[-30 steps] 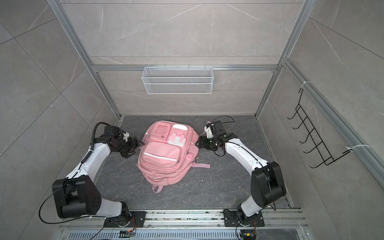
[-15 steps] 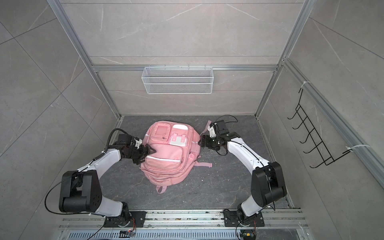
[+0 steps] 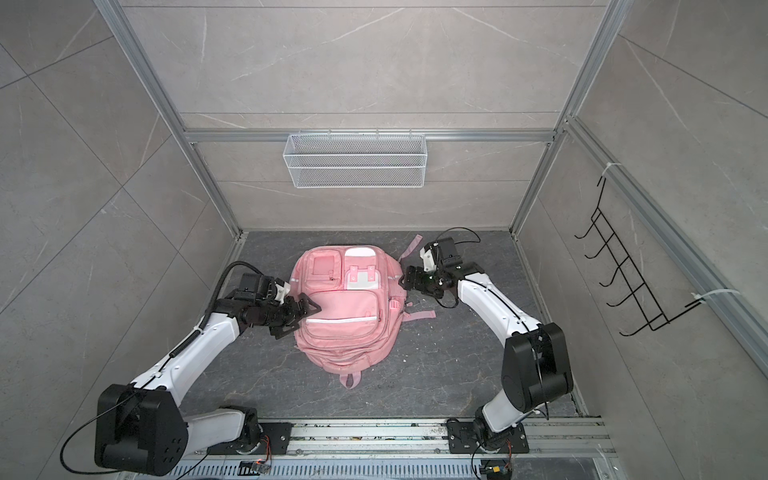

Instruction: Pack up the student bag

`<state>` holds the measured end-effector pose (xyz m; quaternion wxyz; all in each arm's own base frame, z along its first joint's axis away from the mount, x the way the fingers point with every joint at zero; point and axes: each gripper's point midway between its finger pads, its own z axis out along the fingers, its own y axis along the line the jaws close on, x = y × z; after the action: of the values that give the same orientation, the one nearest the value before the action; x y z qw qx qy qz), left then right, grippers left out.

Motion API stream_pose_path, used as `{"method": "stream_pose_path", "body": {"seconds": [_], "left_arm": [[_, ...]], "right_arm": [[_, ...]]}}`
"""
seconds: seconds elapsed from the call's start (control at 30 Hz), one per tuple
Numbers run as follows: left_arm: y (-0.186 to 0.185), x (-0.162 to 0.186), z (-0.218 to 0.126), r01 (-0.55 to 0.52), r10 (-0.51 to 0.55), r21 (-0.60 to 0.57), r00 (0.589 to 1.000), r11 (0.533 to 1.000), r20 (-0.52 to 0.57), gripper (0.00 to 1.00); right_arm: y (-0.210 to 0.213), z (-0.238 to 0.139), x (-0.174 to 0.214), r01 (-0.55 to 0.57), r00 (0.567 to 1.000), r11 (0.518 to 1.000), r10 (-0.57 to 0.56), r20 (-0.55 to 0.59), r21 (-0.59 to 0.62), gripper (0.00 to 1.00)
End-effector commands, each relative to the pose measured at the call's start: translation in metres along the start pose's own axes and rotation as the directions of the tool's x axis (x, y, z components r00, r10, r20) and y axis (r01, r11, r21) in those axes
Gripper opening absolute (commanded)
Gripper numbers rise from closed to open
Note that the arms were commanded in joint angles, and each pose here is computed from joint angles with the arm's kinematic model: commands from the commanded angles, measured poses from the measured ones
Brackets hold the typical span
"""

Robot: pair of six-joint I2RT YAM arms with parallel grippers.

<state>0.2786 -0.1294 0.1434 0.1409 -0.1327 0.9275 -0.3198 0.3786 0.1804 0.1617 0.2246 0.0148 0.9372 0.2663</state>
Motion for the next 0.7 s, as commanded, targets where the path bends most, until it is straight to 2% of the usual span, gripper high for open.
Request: {"method": "stream_pose_path", "body": {"seconds": [0.0, 0.27, 0.37, 0.47, 0.57, 0.63, 0.67], "left_arm": [[0.002, -0.003, -0.03, -0.085, 0.088, -0.091, 0.996, 0.992, 0.022, 0.99], [0.025, -0.018, -0.061, -0.189, 0.22, -0.28, 0.972, 0.941, 0.084, 0.99], [0.037, -0.027, -0.07, -0.18, 0.241, -0.336, 0.959, 0.924, 0.15, 0.99], [0.043, -0.039, -0.076, -0.163, 0.26, -0.38, 0.94, 0.91, 0.22, 0.99], [0.065, -0.054, -0.097, -0.052, 0.256, -0.505, 0.903, 0.862, 0.344, 1.0], [0.083, -0.059, -0.117, 0.036, 0.274, -0.586, 0.86, 0.809, 0.43, 1.0], [0.093, -0.059, -0.128, 0.084, 0.285, -0.619, 0.834, 0.78, 0.473, 1.0]], "right_arm": [[-0.002, -0.019, -0.01, 0.024, 0.997, 0.999, -0.026, 0.067, 0.033, 0.99], [-0.028, -0.079, -0.011, 0.061, 0.955, 0.978, -0.116, 0.275, 0.2, 1.0], [-0.049, -0.109, -0.009, 0.023, 0.925, 0.95, -0.138, 0.353, 0.312, 1.0], [-0.077, -0.137, -0.007, -0.061, 0.888, 0.905, -0.143, 0.437, 0.42, 1.0], [-0.108, -0.153, 0.0, -0.145, 0.874, 0.838, -0.141, 0.466, 0.527, 1.0], [-0.121, -0.155, 0.005, -0.171, 0.877, 0.821, -0.125, 0.464, 0.544, 1.0], [-0.125, -0.155, 0.007, -0.166, 0.88, 0.828, -0.12, 0.459, 0.536, 1.0]]}}
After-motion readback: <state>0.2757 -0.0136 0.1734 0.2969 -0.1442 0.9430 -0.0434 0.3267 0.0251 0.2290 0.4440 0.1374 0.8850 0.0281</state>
